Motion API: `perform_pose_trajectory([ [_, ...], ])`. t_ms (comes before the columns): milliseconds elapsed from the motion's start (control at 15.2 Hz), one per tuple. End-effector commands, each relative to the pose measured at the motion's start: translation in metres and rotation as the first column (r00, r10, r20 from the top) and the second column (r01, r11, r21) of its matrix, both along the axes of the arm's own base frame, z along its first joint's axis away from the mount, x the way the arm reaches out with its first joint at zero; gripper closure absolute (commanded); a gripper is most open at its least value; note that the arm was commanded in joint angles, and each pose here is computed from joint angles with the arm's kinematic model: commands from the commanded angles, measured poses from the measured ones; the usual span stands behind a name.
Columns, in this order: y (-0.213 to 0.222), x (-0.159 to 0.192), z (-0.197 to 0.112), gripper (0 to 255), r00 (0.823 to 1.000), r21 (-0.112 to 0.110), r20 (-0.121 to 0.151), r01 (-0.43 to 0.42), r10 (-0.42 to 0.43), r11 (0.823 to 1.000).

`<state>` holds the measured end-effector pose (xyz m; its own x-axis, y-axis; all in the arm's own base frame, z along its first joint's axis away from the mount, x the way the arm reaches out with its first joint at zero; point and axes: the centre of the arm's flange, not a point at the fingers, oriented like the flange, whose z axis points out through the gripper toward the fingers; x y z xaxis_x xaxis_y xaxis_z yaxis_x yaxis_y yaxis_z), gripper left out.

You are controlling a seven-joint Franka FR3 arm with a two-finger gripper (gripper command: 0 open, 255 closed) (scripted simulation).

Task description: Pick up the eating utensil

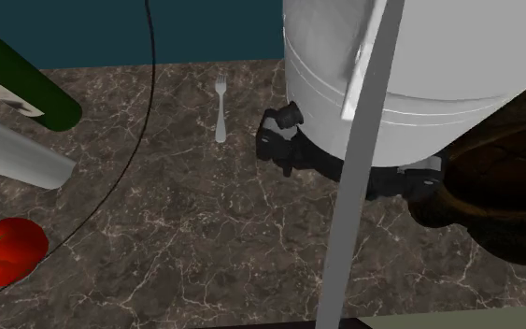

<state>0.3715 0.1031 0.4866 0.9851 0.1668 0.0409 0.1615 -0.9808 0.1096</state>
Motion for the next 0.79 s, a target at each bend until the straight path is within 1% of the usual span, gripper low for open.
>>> perform_pose_trajectory([
  [0,0.017,0.014,-0.014,0,1.0,0.003,0.006,-0.001,0.001,1.0],
  [726,0.126,0.07,-0.087,0,0.999,0.012,0.033,-0.011,0.011,1.0],
])
